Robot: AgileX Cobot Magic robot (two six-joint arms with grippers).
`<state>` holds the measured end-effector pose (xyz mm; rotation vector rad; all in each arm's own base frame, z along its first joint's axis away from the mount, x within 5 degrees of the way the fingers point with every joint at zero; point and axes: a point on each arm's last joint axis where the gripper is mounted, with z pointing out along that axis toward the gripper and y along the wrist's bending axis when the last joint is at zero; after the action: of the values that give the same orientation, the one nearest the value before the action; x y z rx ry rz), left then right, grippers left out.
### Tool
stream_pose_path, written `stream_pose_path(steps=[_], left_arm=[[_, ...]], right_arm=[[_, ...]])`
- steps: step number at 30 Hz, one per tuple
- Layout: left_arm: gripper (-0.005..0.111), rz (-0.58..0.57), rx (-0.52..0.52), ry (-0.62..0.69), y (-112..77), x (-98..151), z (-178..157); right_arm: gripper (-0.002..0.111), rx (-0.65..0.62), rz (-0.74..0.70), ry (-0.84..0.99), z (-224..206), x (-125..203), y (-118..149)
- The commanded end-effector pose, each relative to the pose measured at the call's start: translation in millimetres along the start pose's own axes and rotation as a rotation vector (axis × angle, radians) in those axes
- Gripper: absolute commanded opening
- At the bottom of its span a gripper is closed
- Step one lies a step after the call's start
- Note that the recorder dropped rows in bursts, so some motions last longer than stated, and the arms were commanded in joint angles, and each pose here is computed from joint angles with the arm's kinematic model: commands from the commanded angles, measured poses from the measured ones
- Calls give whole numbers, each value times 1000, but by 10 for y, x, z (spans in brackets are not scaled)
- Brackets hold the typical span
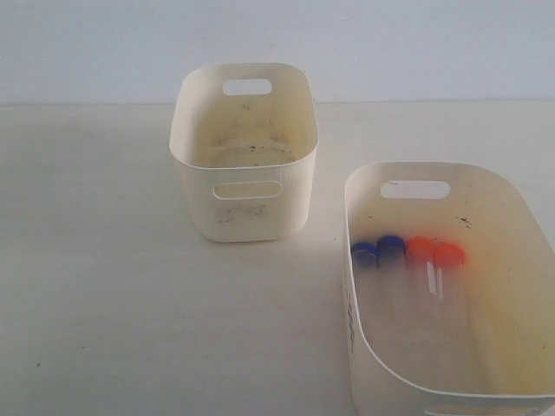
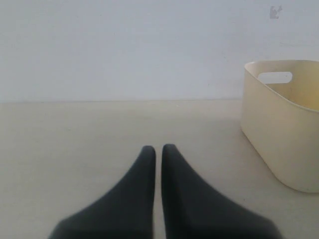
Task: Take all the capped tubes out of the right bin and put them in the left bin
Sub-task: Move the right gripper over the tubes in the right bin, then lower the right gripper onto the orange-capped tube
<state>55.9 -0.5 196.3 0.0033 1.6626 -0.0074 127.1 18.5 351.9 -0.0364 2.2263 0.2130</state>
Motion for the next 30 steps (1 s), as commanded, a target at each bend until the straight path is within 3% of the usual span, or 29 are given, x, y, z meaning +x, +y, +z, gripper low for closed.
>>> stream_pose_path(steps=[1, 5, 8, 15, 22, 30], left_arm=[[4, -7, 8, -5, -4, -11, 2], [4, -7, 8, -5, -4, -11, 2], [4, -7, 8, -5, -4, -11, 2], [4, -7, 8, -5, -4, -11, 2], [4, -7, 8, -5, -4, -11, 2], [4, -7, 8, -5, -4, -11, 2]], right_arm=[[0, -32, -76, 59, -163, -470, 134], [0, 4, -105, 101, -232, -801, 233], [0, 45, -106, 127, -165, -870, 291], [0, 136, -125, 220, 140, -727, 555], [0, 159, -170, 380, 727, -440, 1096], [0, 278, -76, 487, 1229, -266, 1227]])
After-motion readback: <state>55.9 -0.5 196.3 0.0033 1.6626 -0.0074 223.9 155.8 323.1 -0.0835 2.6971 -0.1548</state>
